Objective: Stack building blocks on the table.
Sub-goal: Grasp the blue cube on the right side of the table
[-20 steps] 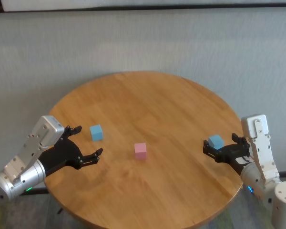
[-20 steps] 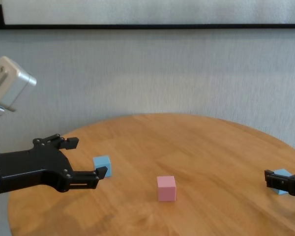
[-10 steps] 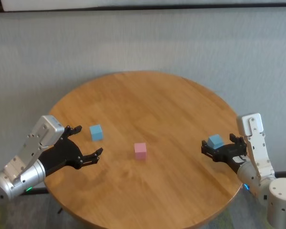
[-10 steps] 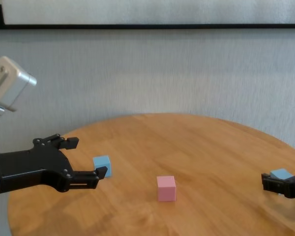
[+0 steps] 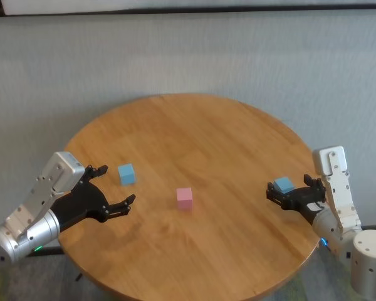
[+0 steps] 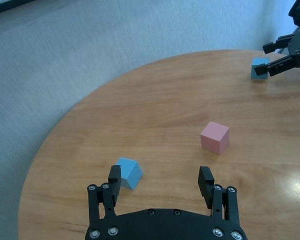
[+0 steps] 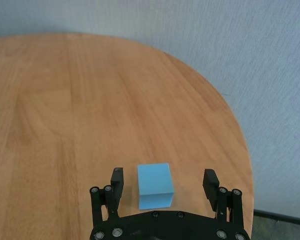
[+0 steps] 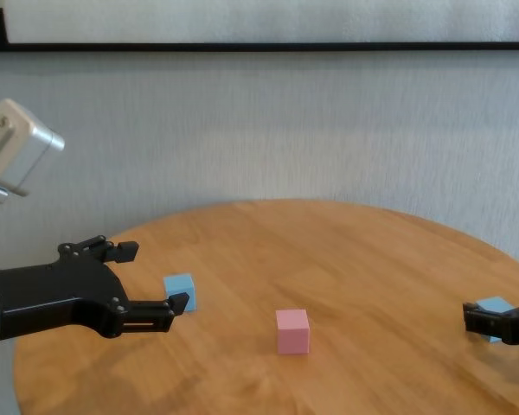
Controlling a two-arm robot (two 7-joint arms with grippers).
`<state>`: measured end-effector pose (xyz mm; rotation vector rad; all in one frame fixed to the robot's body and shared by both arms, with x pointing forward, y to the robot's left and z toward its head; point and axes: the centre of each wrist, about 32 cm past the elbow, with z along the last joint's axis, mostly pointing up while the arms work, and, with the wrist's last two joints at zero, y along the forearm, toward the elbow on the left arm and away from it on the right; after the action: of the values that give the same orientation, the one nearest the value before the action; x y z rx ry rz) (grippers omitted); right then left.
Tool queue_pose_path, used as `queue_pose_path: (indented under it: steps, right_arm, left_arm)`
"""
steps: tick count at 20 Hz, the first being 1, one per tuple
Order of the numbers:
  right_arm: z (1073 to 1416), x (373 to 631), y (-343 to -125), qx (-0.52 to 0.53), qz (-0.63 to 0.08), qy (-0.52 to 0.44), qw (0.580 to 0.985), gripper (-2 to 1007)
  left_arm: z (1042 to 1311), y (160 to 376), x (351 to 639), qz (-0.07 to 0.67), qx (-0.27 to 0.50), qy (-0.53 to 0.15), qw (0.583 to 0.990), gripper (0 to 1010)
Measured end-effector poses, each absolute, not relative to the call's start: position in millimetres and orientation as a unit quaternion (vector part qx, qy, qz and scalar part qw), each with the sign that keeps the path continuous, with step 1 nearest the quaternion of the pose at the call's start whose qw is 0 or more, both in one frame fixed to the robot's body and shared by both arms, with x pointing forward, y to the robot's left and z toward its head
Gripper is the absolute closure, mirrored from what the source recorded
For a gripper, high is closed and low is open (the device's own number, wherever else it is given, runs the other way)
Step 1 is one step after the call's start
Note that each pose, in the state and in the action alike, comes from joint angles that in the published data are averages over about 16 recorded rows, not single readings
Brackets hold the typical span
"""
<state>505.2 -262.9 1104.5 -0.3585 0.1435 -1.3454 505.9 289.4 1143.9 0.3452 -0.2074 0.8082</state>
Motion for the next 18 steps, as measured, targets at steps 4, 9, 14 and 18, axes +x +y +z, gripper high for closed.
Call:
queue_pose_path:
  steps: [4, 9, 14, 18]
  right_arm:
    - [1103.3, 507.5, -262.9, -0.166, -0.620, 0.068, 0.764, 0]
    - [1101.8, 509.4, -262.3, -0.169, -0.619, 0.069, 0.764, 0]
    - [1100.5, 510.2, -261.5, -0.172, -0.619, 0.068, 0.763, 16]
    - [1099.9, 510.2, -261.0, -0.174, -0.619, 0.067, 0.763, 67]
  left_arm:
    - [1143.9, 289.4, 505.9, 0.391, 0.167, -0.100, 0.900, 9]
    - [1143.9, 289.4, 505.9, 0.391, 0.167, -0.100, 0.900, 9]
    - [1143.9, 289.4, 505.9, 0.391, 0.167, -0.100, 0.900, 9]
    - [1143.9, 289.4, 505.9, 0.391, 0.167, -0.100, 0.900, 9]
